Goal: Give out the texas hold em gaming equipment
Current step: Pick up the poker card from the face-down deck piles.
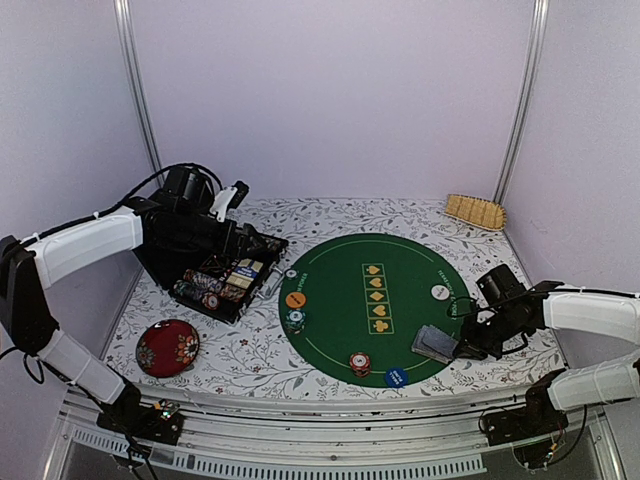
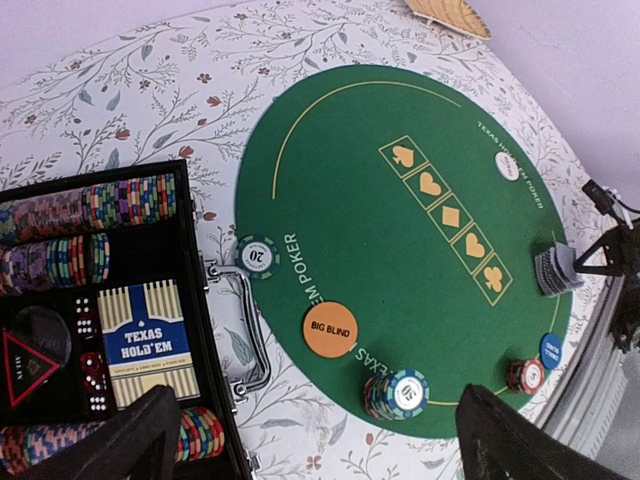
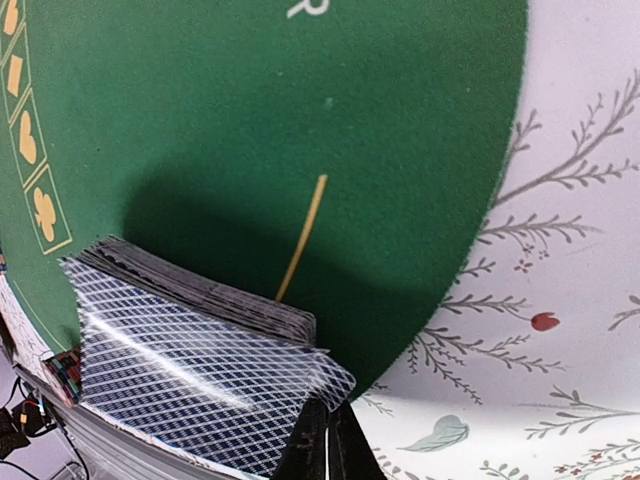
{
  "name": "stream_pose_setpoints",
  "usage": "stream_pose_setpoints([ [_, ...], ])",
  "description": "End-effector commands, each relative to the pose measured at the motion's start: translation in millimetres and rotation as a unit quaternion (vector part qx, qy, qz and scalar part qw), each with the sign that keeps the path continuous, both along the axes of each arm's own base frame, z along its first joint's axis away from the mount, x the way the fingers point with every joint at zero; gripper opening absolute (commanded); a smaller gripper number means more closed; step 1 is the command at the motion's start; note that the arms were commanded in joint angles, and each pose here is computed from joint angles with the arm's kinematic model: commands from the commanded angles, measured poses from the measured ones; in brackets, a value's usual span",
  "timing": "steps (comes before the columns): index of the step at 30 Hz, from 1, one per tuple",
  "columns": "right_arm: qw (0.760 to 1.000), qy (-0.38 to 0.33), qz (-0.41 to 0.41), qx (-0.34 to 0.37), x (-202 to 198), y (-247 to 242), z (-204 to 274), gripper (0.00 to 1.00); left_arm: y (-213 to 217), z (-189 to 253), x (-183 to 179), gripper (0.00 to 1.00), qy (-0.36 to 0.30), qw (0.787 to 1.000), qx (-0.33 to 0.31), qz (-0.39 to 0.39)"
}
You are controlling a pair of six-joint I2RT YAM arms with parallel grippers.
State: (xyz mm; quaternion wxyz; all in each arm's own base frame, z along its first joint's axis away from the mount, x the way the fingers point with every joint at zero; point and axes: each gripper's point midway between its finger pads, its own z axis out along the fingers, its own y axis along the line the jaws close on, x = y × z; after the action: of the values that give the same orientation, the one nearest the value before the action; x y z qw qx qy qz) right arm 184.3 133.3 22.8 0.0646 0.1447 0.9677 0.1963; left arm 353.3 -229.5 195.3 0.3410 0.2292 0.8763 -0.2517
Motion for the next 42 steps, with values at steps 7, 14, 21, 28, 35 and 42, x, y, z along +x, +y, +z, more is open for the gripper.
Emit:
stream_pose_setpoints([
  [7, 0.999, -0.008, -0.014, -0.029, -3, -15, 12, 0.02, 0, 5, 5, 0.98, -0.009, 1.0, 0.007, -0.001],
  [14, 0.999, -0.034, 0.003, -0.001, 4, -5, 23, 0.02, 1, 4, 5, 0.98, -0.008, 1.0, 0.009, 0.0],
  [21, 0.999, -0.035, 0.002, 0.001, 8, -3, 19, 0.08, 0, 3, 5, 0.98, -0.006, 1.0, 0.008, -0.001],
  [28, 0.999, -0.032, -0.008, 0.0, 12, -3, 13, 0.22, 1, 3, 5, 0.98, -0.006, 1.0, 0.01, 0.0],
  [35, 0.998, -0.046, -0.024, 0.022, 16, 0, 14, 0.4, 1, 3, 5, 0.98, -0.006, 1.0, 0.011, -0.001],
  [42, 0.996, -0.053, -0.041, 0.056, 23, 2, 11, 0.44, 1, 3, 5, 0.98, -0.005, 1.0, 0.011, -0.001],
])
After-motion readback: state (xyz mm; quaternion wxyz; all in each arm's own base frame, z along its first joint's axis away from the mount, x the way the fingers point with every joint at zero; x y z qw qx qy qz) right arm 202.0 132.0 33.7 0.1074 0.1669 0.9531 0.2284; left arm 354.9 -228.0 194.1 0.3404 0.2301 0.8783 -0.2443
